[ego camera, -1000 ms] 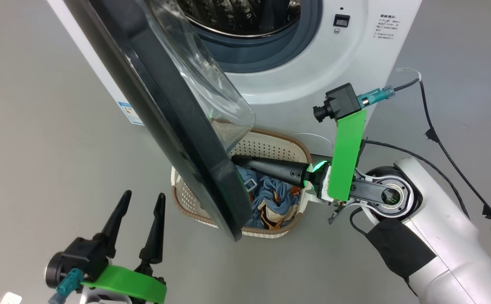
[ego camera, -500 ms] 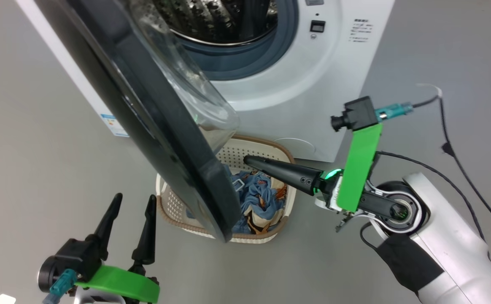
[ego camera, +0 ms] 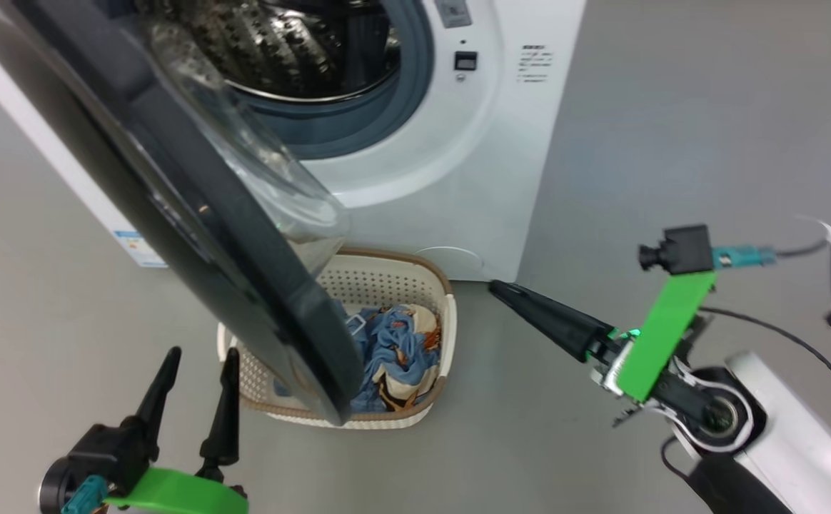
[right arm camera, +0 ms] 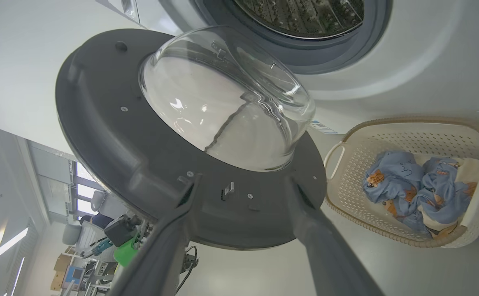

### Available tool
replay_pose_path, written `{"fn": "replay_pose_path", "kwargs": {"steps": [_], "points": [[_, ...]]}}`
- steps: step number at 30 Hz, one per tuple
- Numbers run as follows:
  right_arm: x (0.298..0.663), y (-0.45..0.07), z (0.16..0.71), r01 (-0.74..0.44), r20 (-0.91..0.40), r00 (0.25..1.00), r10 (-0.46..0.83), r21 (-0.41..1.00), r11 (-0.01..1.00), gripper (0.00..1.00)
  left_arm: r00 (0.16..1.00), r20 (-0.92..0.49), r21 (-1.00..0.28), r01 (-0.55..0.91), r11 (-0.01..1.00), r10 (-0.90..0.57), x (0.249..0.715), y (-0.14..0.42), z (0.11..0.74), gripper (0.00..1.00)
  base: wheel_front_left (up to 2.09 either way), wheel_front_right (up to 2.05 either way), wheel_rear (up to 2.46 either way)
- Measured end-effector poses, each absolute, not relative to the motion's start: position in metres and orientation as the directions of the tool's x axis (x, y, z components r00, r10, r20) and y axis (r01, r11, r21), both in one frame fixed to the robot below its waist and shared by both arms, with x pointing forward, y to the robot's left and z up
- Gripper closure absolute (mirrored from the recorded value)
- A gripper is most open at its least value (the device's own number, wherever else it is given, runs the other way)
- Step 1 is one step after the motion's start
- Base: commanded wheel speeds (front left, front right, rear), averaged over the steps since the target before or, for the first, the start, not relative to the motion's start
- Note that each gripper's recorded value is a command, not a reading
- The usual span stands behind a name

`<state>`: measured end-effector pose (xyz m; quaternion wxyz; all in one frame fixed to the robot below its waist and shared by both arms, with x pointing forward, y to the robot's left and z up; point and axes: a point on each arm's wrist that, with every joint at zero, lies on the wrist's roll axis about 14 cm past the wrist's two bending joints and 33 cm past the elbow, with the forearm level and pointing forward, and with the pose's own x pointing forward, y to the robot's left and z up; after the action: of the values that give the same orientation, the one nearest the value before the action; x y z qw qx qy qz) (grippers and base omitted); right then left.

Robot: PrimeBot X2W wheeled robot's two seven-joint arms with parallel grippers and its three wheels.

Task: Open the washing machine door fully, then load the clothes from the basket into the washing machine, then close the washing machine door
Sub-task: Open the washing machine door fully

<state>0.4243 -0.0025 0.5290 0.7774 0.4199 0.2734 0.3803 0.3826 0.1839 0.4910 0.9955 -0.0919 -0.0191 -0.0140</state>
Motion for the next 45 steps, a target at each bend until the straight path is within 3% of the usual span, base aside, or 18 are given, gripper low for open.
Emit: {"fn": "replay_pose_path", "kwargs": {"steps": [9, 25, 32, 45], "points": [[0.418, -0.06, 0.503, -0.266, -0.147, 0.725, 0.673, 0.842, 0.47, 0.0, 0.998, 0.047, -0.183, 0.049, 0.982, -0.041, 0.379, 0.179, 0.493, 0.0, 0.0, 0.0, 0.0], [0.413, -0.156, 0.477, -0.139, -0.138, 0.928, 0.345, 0.732, 0.667, 0.0, 0.998, 0.047, -0.184, 0.043, 0.982, -0.035, 0.372, 0.181, 0.493, 0.0, 0.0, 0.0, 0.0], [0.411, -0.178, 0.463, -0.124, -0.148, 0.95, 0.274, 0.626, 0.77, 0.0, 0.998, 0.048, -0.183, 0.037, 0.982, -0.028, 0.372, 0.184, 0.493, 0.0, 0.0, 0.0, 0.0], [0.424, -0.199, 0.486, -0.152, -0.03, 0.983, 0.18, 0.413, 0.898, 0.0, 0.999, 0.048, -0.181, 0.021, 0.983, -0.012, 0.37, 0.189, 0.493, 0.0, 0.0, 0.0, 0.0]]}}
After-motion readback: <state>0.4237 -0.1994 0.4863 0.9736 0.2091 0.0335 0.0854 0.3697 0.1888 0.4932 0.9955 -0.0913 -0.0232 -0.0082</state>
